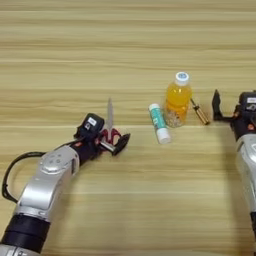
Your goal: Move the objects on the table
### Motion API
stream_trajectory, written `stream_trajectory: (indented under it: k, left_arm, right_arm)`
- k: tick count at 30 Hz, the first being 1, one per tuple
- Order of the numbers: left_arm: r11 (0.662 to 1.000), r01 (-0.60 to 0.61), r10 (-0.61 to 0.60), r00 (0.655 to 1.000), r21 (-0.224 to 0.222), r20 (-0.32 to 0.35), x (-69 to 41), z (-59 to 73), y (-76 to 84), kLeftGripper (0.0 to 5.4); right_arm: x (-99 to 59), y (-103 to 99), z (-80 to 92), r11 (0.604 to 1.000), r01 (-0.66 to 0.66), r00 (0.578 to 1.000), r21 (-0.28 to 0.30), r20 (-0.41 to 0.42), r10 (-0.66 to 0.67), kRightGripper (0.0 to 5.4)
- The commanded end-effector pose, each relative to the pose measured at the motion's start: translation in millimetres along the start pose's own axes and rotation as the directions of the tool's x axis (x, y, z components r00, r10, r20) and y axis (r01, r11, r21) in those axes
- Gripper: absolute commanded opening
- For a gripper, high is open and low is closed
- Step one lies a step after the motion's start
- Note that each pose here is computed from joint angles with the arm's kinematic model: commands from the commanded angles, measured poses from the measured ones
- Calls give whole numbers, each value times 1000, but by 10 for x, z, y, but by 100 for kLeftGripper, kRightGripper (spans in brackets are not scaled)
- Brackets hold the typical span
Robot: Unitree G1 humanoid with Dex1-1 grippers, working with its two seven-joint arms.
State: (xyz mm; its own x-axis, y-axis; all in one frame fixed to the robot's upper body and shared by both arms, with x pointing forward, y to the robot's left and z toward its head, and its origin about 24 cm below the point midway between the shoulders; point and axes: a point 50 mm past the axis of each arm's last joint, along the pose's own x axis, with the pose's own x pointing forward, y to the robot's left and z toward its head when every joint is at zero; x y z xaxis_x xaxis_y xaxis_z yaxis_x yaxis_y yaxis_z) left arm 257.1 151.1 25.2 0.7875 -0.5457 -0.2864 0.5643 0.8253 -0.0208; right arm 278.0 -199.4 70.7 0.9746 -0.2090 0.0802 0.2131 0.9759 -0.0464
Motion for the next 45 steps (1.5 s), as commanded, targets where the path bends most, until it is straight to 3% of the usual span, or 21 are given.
stream_trajectory:
  k: [1, 11, 18, 27, 35, 39, 45]
  left_arm:
    - [1000, 10, -10, 998, -1, 55, 18, 86, -19, 539]
    - [999, 28, -30, 992, 16, 124, 55, 203, -58, 539]
    - [993, 105, -112, 977, 48, 183, 111, 331, -157, 539]
    - [957, 275, -288, 934, 89, 210, 64, 451, -276, 539]
    - [935, 330, -352, 907, 129, 230, 192, 555, -414, 539]
    - [939, 320, -340, 917, 127, 207, 342, 550, -423, 539]
    - [938, 320, -341, 921, 133, 189, 482, 586, -457, 539]
  right_arm:
    - [46, -146, 46, 996, 89, 996, -10, 14, -89, 540]
    - [43, -589, 77, 950, 311, 950, -28, 31, -310, 540]
    - [49, -611, 57, 946, 322, 947, -38, 24, -321, 540]
    - [66, -610, 39, 945, 326, 945, -39, 17, -325, 540]
    - [73, -643, 17, 940, 340, 940, -42, 9, -340, 540]
    - [70, -624, 18, 942, 335, 942, -36, 9, -334, 540]
    - [68, -601, 15, 945, 326, 945, -32, 7, -326, 540]
